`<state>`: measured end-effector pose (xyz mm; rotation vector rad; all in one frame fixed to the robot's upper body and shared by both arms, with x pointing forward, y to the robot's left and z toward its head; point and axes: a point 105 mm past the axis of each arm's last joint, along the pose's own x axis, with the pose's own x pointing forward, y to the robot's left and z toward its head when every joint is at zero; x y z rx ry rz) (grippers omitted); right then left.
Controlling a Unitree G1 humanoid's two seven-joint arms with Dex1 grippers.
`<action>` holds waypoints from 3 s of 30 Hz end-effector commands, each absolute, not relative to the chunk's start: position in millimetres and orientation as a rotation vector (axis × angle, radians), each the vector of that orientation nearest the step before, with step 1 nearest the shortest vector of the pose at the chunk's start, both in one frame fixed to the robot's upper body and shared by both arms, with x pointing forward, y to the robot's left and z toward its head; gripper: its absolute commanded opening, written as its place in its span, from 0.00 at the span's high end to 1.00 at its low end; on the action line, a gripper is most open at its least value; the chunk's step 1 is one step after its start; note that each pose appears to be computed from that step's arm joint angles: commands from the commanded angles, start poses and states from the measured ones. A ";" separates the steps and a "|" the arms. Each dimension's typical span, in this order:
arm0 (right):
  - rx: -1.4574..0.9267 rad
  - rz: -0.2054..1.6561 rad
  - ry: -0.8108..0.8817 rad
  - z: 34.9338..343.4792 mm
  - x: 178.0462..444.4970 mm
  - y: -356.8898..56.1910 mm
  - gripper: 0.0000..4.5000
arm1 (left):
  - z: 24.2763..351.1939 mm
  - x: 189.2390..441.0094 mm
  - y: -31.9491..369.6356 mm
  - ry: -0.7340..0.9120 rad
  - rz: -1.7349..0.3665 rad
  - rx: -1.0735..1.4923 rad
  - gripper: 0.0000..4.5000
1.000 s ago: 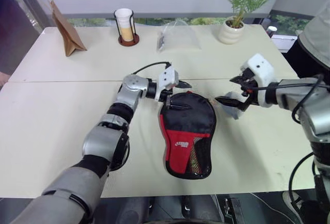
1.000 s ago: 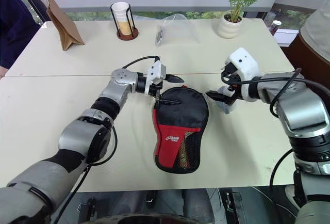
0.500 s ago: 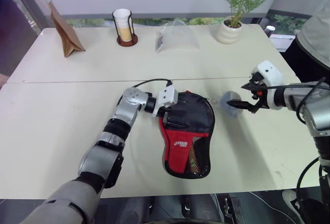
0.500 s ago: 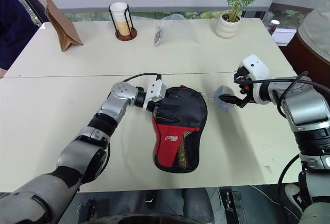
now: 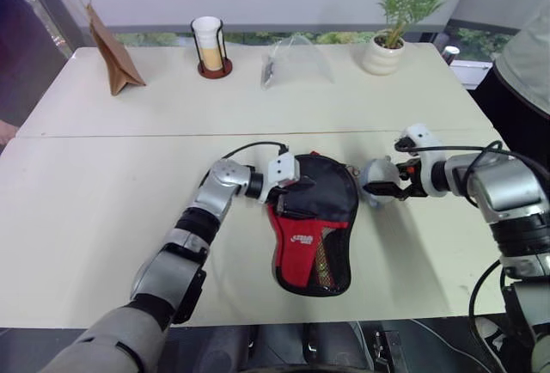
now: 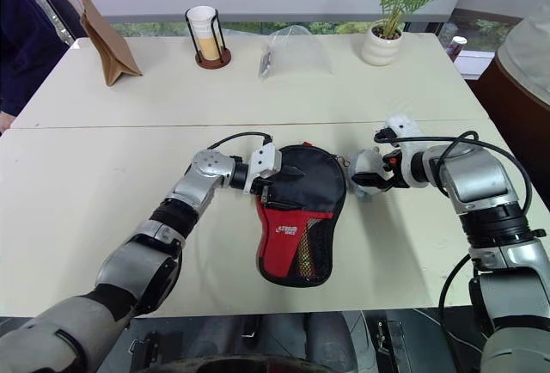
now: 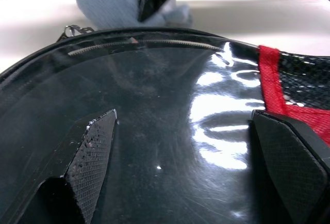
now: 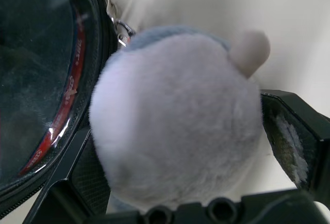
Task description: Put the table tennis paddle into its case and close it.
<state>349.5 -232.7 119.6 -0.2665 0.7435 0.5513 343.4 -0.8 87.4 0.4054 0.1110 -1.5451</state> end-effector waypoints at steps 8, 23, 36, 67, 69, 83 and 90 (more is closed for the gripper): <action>-0.293 0.543 0.697 137.7 345.1 -235.5 0.82 | 60.4 336.9 4.2 0.206 -1.536 0.469 0.02; -0.404 0.531 0.767 137.4 292.1 -249.0 0.95 | 53.7 331.7 3.5 0.228 -1.542 0.473 0.02; -0.320 0.393 0.763 141.5 281.5 -264.8 0.95 | 49.3 327.7 2.0 0.246 -1.557 0.484 0.02; -0.515 0.908 0.934 110.6 174.4 -214.8 0.95 | 46.6 333.6 -2.7 0.254 -1.522 0.494 0.02; -0.546 0.954 0.940 110.4 168.6 -213.9 0.95 | 46.4 333.8 -2.4 0.255 -1.520 0.494 0.02; -0.691 1.176 0.843 106.7 155.0 -192.0 0.95 | 46.1 335.3 -2.6 0.257 -1.506 0.496 0.02; -0.714 1.229 0.877 97.9 143.7 -190.6 0.95 | 42.9 333.3 -0.6 0.268 -1.510 0.503 0.02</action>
